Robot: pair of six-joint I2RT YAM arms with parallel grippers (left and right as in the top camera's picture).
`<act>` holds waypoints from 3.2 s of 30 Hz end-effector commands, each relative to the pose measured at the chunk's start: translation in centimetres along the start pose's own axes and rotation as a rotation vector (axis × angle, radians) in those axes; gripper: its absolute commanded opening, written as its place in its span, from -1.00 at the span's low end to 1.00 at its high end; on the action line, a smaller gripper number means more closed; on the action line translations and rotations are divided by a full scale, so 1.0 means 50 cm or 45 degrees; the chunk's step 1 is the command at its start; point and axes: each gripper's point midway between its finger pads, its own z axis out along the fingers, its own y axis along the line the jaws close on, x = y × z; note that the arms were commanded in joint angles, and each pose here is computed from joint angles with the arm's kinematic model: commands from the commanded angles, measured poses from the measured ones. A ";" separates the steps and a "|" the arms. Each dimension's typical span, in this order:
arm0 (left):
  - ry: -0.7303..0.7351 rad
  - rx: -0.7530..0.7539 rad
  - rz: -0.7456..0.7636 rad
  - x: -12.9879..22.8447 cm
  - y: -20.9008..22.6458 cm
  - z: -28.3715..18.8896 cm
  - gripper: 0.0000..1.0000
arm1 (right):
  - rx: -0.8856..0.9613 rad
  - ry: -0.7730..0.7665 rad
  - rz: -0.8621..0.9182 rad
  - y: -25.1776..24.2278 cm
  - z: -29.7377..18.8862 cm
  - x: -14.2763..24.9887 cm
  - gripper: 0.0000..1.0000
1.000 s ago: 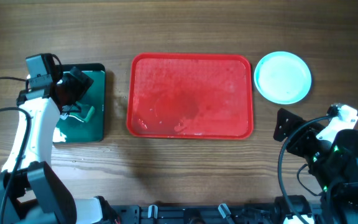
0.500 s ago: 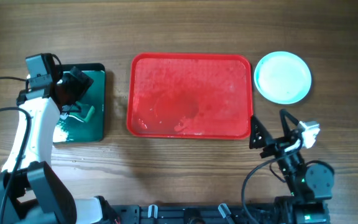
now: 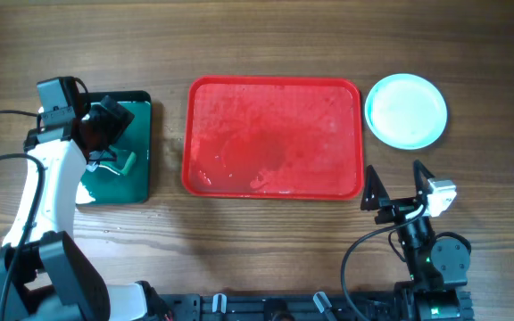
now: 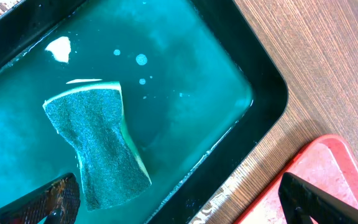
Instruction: Clean dirty plates on tray and stack at the side
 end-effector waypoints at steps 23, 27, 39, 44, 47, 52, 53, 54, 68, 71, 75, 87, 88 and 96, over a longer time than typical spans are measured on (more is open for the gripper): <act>0.002 0.010 -0.008 -0.001 0.002 -0.003 1.00 | 0.060 -0.027 -0.172 -0.015 -0.002 -0.009 0.99; 0.002 0.010 -0.008 -0.002 0.002 -0.003 1.00 | 0.060 -0.027 -0.172 -0.015 -0.002 -0.009 0.99; -0.012 0.020 -0.006 -0.004 -0.001 -0.013 1.00 | 0.060 -0.027 -0.172 -0.015 -0.002 -0.009 0.99; 0.027 -0.040 -0.005 0.021 0.022 -0.044 1.00 | 0.060 -0.027 -0.172 -0.015 -0.002 -0.009 1.00; 0.049 -0.026 0.010 0.042 0.018 -0.061 1.00 | 0.060 -0.027 -0.173 -0.015 -0.002 -0.009 0.99; -0.015 0.098 0.212 0.097 -0.023 -0.084 1.00 | 0.060 -0.027 -0.172 -0.015 -0.002 -0.009 1.00; -0.047 0.147 0.296 0.115 -0.036 -0.089 1.00 | 0.060 -0.027 -0.172 -0.015 -0.002 -0.009 0.99; -0.071 0.182 0.358 0.127 -0.045 -0.093 1.00 | 0.060 -0.027 -0.172 -0.015 -0.002 -0.009 0.99; -0.496 0.390 0.525 0.213 0.023 -0.188 1.00 | 0.060 -0.027 -0.172 -0.015 -0.002 -0.009 0.99; -0.604 0.468 0.539 0.214 0.025 -0.193 1.00 | 0.060 -0.027 -0.172 -0.015 -0.002 -0.009 0.99; -0.740 0.589 0.521 0.216 0.025 -0.207 1.00 | 0.060 -0.027 -0.172 -0.015 -0.002 -0.009 0.99; -1.124 0.871 0.484 0.192 0.002 -0.283 1.00 | 0.060 -0.027 -0.172 -0.015 -0.002 -0.009 0.99; -1.141 0.885 0.482 0.190 0.001 -0.282 1.00 | 0.060 -0.027 -0.172 -0.015 -0.002 -0.009 0.99; -1.103 0.787 0.515 0.191 0.023 -0.245 1.00 | 0.060 -0.027 -0.172 -0.015 -0.002 -0.009 1.00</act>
